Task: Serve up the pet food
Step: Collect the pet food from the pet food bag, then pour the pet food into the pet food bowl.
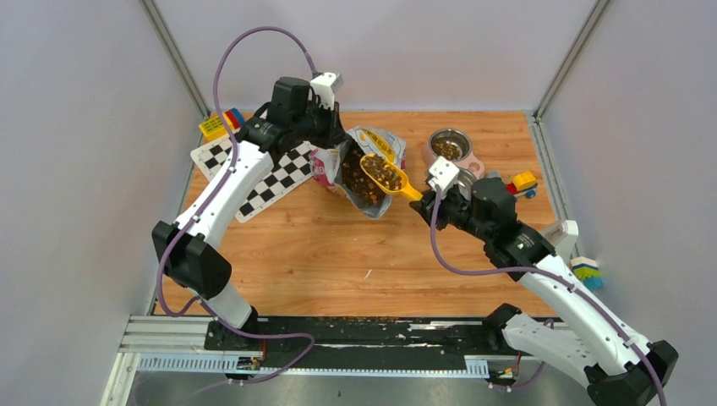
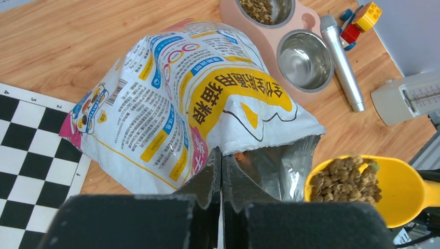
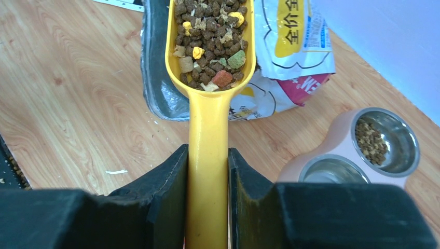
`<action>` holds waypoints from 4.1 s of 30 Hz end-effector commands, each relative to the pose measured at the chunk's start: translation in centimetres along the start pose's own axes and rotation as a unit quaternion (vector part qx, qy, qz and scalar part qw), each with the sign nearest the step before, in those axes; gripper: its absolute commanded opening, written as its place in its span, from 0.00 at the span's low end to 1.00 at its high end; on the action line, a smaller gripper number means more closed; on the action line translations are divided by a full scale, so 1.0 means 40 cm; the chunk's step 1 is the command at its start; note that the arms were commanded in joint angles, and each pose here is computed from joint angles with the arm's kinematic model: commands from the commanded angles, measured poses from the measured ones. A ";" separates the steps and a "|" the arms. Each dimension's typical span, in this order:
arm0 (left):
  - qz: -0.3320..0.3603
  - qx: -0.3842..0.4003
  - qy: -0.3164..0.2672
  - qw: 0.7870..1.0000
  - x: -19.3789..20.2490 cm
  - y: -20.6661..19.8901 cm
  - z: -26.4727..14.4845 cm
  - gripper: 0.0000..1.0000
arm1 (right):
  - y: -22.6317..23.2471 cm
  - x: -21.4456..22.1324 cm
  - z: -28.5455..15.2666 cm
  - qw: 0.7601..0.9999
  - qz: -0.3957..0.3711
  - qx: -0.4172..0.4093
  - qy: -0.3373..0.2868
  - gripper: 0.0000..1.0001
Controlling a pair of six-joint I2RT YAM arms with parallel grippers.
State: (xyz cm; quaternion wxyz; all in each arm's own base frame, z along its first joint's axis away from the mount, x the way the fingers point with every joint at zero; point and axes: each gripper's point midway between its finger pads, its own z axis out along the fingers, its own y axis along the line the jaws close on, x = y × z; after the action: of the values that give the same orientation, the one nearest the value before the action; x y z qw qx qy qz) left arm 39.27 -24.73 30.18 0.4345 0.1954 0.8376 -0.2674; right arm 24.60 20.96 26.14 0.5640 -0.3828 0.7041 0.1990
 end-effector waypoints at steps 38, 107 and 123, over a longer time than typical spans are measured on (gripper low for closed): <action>0.003 0.007 -0.098 0.995 -0.173 -0.030 -0.110 0.00 | -0.358 0.149 -0.148 0.967 -0.020 0.246 0.062 0.00; -0.013 0.003 -0.077 0.997 -0.166 -0.010 -0.051 0.00 | -0.470 0.418 -0.258 0.886 -0.127 0.147 0.422 0.00; -0.017 0.006 -0.072 0.997 -0.159 -0.006 -0.033 0.00 | -0.485 0.411 -0.264 0.877 -0.131 0.140 0.441 0.00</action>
State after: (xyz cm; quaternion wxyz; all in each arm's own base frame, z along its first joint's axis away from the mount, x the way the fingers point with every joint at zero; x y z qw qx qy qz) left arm 40.26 -24.40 30.89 0.4165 0.1690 0.8513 -0.2709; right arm 30.40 -3.40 14.44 0.2493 -0.4365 0.8523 -0.1449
